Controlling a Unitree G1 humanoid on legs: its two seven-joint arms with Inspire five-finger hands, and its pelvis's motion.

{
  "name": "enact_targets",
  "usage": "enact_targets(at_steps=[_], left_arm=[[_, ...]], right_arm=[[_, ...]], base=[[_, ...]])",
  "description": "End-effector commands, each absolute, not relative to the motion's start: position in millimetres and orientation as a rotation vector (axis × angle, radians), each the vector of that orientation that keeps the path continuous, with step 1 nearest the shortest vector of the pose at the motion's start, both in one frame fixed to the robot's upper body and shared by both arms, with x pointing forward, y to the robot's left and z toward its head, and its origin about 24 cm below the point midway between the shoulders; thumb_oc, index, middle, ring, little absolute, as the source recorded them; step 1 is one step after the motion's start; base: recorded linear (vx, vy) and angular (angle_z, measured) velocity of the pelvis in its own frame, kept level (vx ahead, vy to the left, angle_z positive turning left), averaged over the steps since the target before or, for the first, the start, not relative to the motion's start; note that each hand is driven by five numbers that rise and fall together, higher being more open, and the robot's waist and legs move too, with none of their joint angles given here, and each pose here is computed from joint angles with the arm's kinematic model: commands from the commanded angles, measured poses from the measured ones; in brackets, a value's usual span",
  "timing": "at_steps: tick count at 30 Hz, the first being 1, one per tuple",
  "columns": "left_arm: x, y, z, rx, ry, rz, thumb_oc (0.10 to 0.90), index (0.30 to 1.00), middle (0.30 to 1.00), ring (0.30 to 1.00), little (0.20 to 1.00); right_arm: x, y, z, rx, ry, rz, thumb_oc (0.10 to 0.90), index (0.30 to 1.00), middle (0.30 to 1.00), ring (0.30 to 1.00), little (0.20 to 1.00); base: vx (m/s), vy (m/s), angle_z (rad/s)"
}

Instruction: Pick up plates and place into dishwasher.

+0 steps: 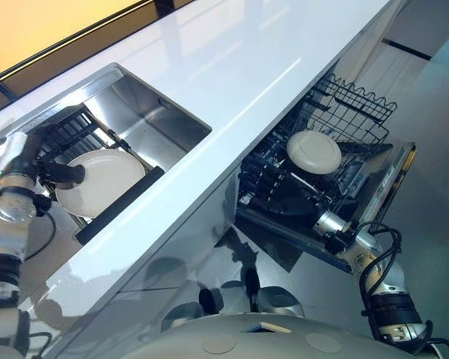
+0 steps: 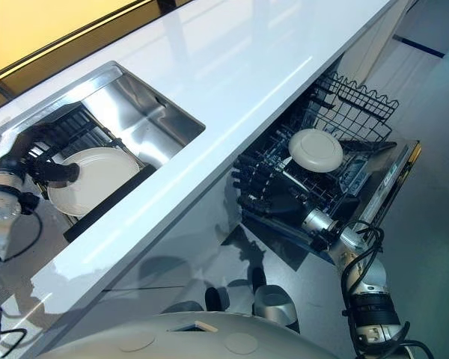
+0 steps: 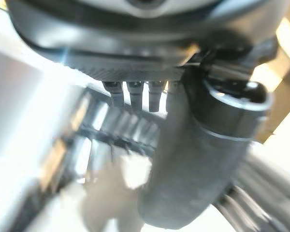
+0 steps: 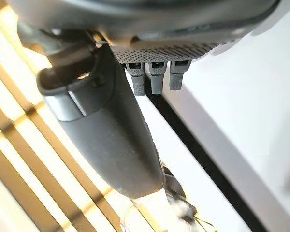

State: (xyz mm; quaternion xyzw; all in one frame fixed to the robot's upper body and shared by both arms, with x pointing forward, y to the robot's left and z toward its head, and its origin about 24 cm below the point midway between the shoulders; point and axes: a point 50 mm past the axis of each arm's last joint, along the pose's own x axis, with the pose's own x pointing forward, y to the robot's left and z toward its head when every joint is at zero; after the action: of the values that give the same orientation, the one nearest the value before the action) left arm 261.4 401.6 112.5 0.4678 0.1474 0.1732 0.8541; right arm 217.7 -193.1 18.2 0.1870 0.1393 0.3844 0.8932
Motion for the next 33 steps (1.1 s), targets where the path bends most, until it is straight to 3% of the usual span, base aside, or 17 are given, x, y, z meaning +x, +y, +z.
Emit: enact_targets(at_steps=[1,10,16,20,24,33], left_arm=[[276.6,417.9,190.3,1.142,0.182,0.495,0.8,0.9,0.9,0.9,0.9],[284.4,423.2,215.5,1.159,0.224,0.483,0.8,0.9,0.9,0.9,0.9],[298.3,410.9,219.2,1.088,0.277,0.33,0.8,0.9,0.9,0.9,0.9],[302.1,405.0,210.8,0.97,0.431,0.128,0.8,0.9,0.9,0.9,0.9],[291.4,407.7,197.2,0.896,0.575,-0.007,0.8,0.9,0.9,0.9,0.9],[261.0,419.6,168.0,0.795,0.833,-0.112,0.8,0.9,0.9,0.9,0.9]], right_arm=[[227.7,-186.4,58.9,0.323,0.103,0.949,0.8,0.9,0.9,0.9,0.9],[222.7,-170.6,49.2,0.339,0.171,0.97,0.8,0.9,0.9,0.9,0.9],[220.5,-167.6,42.3,0.321,0.21,0.96,0.8,0.9,0.9,0.9,0.9],[220.1,-169.5,40.6,0.301,0.235,0.938,0.8,0.9,0.9,0.9,0.9],[217.7,-175.3,39.3,0.295,0.245,0.899,0.8,0.9,0.9,0.9,0.9],[213.9,-183.0,40.1,0.294,0.254,0.839,0.8,0.9,0.9,0.9,0.9]], base=[[-0.02,0.043,-0.09],[0.0,0.053,-0.13],[0.03,0.025,-0.01],[0.0,0.0,0.0],[0.0,0.0,0.0],[0.0,-0.004,-0.01]])
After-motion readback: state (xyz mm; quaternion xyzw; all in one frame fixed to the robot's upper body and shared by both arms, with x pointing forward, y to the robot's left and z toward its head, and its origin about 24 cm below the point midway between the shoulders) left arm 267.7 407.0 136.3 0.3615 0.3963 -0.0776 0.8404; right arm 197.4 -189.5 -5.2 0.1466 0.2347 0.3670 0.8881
